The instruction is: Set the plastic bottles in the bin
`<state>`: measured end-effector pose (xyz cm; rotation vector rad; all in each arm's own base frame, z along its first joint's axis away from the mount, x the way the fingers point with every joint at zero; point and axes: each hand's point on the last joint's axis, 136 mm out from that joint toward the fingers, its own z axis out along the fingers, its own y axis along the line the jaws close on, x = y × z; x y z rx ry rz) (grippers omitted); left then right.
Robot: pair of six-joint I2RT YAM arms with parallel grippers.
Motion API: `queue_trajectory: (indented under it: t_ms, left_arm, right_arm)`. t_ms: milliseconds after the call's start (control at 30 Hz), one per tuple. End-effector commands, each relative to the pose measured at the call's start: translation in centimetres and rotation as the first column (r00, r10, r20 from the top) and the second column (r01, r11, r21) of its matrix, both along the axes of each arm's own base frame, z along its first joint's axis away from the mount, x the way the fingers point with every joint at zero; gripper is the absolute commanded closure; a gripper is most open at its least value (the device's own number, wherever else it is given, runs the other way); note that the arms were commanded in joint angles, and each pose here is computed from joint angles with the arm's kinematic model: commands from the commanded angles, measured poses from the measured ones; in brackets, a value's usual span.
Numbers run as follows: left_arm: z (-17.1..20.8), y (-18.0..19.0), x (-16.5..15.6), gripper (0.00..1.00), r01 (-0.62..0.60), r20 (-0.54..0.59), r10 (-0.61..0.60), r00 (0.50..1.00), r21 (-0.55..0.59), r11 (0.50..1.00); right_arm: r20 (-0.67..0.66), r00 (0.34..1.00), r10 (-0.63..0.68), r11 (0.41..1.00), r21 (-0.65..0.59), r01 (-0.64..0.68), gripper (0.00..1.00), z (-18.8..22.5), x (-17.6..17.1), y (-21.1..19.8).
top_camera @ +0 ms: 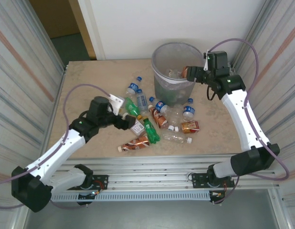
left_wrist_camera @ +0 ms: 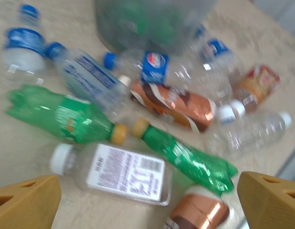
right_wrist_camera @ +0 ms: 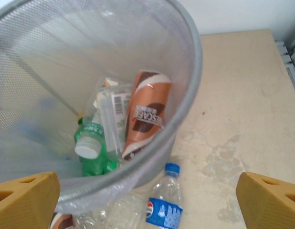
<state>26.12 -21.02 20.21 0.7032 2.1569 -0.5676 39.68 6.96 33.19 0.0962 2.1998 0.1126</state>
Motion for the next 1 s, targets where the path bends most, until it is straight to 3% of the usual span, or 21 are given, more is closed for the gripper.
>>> queue_trajectory:
  t_ms: [0, 200, 533, 967]
  left_arm:
    - [-2.7, -0.5, -2.6, 0.05, 0.110, 0.006, -0.113, 0.994, 0.200, 0.974]
    - [-5.2, -2.0, -5.9, 0.07, 0.241, -0.045, -0.241, 0.970, 0.339, 0.909]
    - [-10.7, -1.7, -7.3, 0.11, 0.300, -0.203, -0.226, 0.953, 0.513, 0.804]
    - [-13.1, -2.5, -6.8, 0.16, 0.339, -0.260, -0.228, 0.938, 0.561, 0.755]
  right_arm:
    - [0.048, 0.997, -0.068, 0.997, 0.023, 0.067, 0.02, 1.2, -1.5, -1.6]
    - [0.067, 0.993, -0.097, 0.994, 0.056, 0.093, 0.02, 0.9, -3.3, -2.8]
    - [0.063, 0.992, -0.106, 0.992, 0.082, 0.101, 0.02, 0.4, -4.5, -3.7]
    - [0.048, 0.994, -0.103, 0.990, 0.099, 0.098, 0.02, -0.2, -4.2, -3.5]
